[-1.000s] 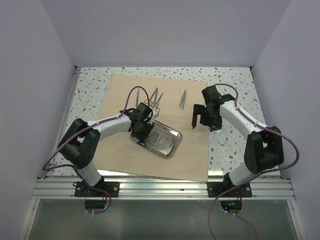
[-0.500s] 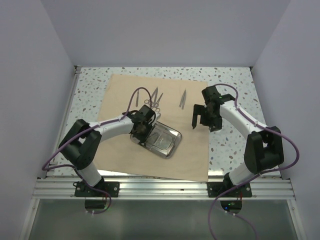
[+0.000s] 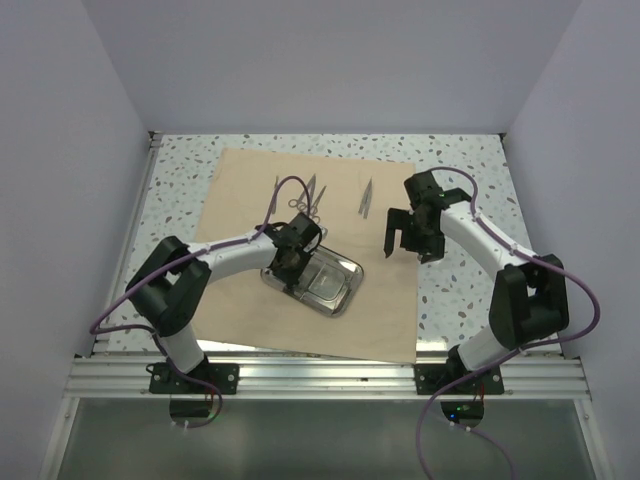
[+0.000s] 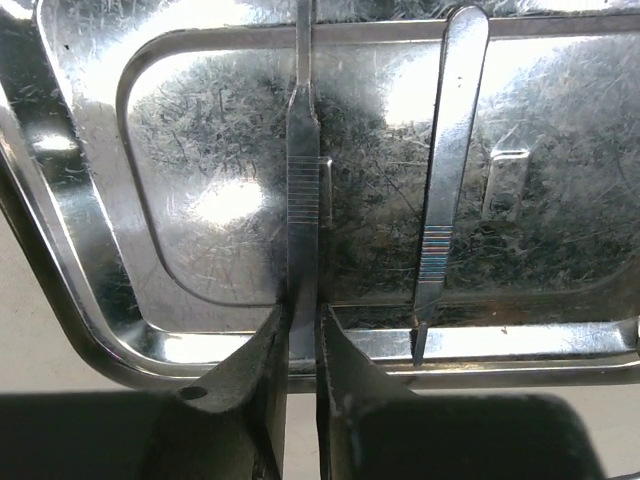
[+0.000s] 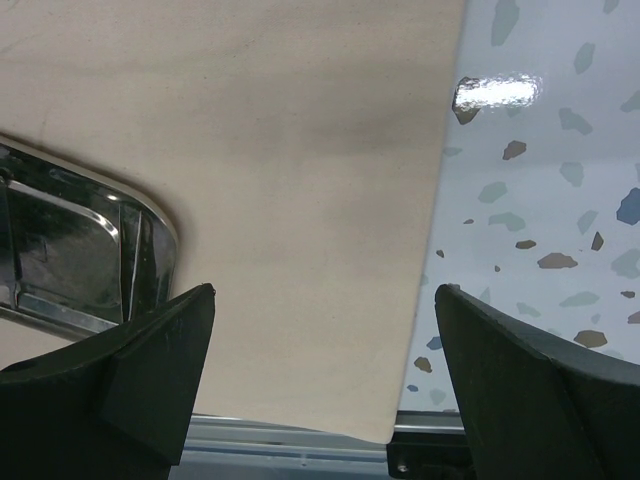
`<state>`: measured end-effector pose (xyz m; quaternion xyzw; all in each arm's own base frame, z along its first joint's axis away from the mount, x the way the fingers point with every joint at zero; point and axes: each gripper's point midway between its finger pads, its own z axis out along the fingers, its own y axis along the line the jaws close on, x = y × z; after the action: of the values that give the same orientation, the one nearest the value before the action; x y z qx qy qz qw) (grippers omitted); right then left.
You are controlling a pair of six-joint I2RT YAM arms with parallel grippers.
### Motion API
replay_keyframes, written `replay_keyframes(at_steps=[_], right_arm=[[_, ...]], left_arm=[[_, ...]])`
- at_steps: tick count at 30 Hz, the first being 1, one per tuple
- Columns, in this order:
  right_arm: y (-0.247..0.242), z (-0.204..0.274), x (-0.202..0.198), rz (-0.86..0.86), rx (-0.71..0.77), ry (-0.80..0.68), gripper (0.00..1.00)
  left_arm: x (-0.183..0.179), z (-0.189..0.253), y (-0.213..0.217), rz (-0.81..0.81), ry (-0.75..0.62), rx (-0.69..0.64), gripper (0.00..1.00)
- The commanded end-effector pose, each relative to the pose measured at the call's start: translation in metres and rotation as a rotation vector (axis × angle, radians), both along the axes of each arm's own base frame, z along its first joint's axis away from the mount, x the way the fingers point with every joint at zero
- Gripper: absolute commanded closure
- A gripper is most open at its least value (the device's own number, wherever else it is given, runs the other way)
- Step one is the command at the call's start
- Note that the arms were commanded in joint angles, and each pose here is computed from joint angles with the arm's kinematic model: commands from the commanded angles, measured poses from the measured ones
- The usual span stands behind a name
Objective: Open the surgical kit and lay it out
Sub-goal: Pick up the medical item from the container, then place the medical item in the surgical kit.
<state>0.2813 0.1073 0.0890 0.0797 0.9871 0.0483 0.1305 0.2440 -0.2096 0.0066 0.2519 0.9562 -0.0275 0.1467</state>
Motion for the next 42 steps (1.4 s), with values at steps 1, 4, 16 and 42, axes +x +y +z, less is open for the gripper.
replay_keyframes(at_steps=[1, 4, 16, 42], right_arm=[[-0.001, 0.014, -0.003, 0.018, 0.007, -0.04, 0.04], [-0.001, 0.015, -0.004, 0.021, 0.007, -0.043, 0.04], [0.0, 0.014, -0.003, 0.015, 0.019, -0.053, 0.04], [-0.004, 0.007, -0.003, -0.001, -0.01, -0.021, 0.04]], left_arm=[[-0.053, -0.07, 0.048, 0.046, 0.219, 0.216, 0.87], [-0.056, -0.073, 0.048, 0.048, 0.23, 0.216, 0.95], [0.005, 0.051, -0.012, 0.051, 0.022, -0.007, 1.0], [0.235, 0.102, 0.047, 0.364, -0.326, 0.008, 1.0]])
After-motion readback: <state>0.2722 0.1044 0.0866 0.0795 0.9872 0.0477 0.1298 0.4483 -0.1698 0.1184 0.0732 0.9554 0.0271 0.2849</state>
